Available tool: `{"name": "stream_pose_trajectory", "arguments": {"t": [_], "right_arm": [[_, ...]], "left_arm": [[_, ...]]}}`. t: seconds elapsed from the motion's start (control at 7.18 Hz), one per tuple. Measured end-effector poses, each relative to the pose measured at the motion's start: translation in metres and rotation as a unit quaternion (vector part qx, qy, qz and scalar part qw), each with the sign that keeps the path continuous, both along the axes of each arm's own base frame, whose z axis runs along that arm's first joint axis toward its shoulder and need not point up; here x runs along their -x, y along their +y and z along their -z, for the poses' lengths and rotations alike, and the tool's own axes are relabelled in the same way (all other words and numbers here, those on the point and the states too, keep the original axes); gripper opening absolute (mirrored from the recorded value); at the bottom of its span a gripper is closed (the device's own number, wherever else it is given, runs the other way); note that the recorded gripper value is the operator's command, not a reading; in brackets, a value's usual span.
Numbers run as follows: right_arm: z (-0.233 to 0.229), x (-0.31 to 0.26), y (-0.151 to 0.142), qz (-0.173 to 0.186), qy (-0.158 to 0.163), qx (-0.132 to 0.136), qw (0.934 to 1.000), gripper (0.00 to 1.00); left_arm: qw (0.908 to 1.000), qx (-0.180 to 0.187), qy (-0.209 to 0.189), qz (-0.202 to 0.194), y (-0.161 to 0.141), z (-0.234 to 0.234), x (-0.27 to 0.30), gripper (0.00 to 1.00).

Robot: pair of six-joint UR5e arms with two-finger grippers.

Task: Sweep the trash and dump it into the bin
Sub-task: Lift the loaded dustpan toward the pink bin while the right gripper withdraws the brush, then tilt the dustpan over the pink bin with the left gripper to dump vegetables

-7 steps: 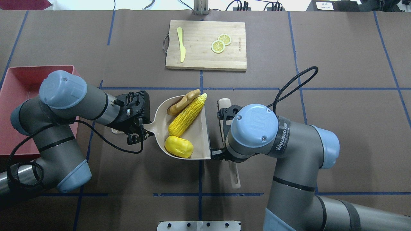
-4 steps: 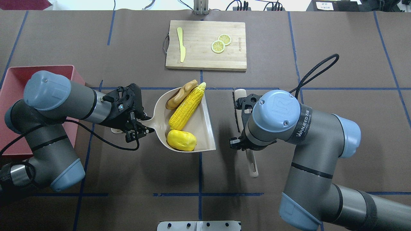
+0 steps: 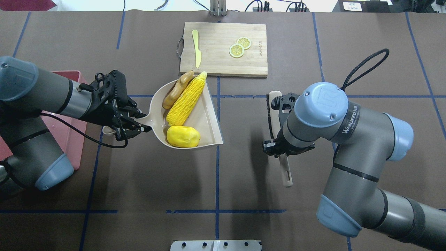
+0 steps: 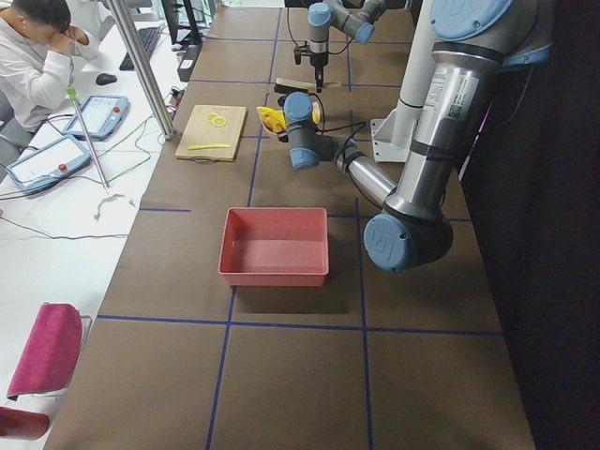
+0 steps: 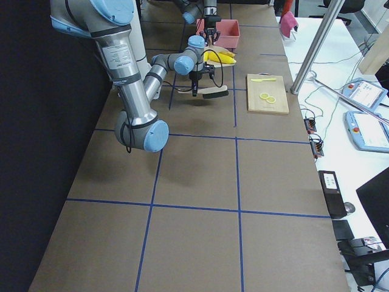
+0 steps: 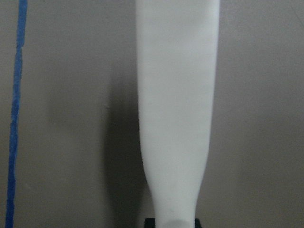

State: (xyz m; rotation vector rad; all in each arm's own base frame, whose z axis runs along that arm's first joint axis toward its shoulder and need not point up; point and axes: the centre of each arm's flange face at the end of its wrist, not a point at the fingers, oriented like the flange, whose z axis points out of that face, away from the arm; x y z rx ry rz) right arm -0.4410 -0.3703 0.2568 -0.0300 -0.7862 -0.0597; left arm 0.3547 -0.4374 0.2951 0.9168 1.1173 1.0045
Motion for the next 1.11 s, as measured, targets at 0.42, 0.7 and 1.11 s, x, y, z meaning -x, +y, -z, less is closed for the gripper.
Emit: {"name": "stream_pose_trajectory", "arguments": {"t": [0.42,0.7,1.11], "right_arm": [[-0.002,-0.003,-0.002,0.011,-0.007,0.022,0.9997,0.00],[-0.003,-0.003,-0.003,0.010,-0.006,0.021,0.9997,0.00],[-0.005,-0.004,-0.002,0.008,-0.005,0.021,0.9997,0.00]], "left_arm": [[0.9983,0.055,0.001,0.017,-0.037,-0.030,0.094,0.00],[0.9980,0.062,0.005,0.015,-0.047,-0.069,0.160,0.00],[0.9986,0.045,-0.010,0.024,-0.045,-0.156,0.242,0.00]]}}
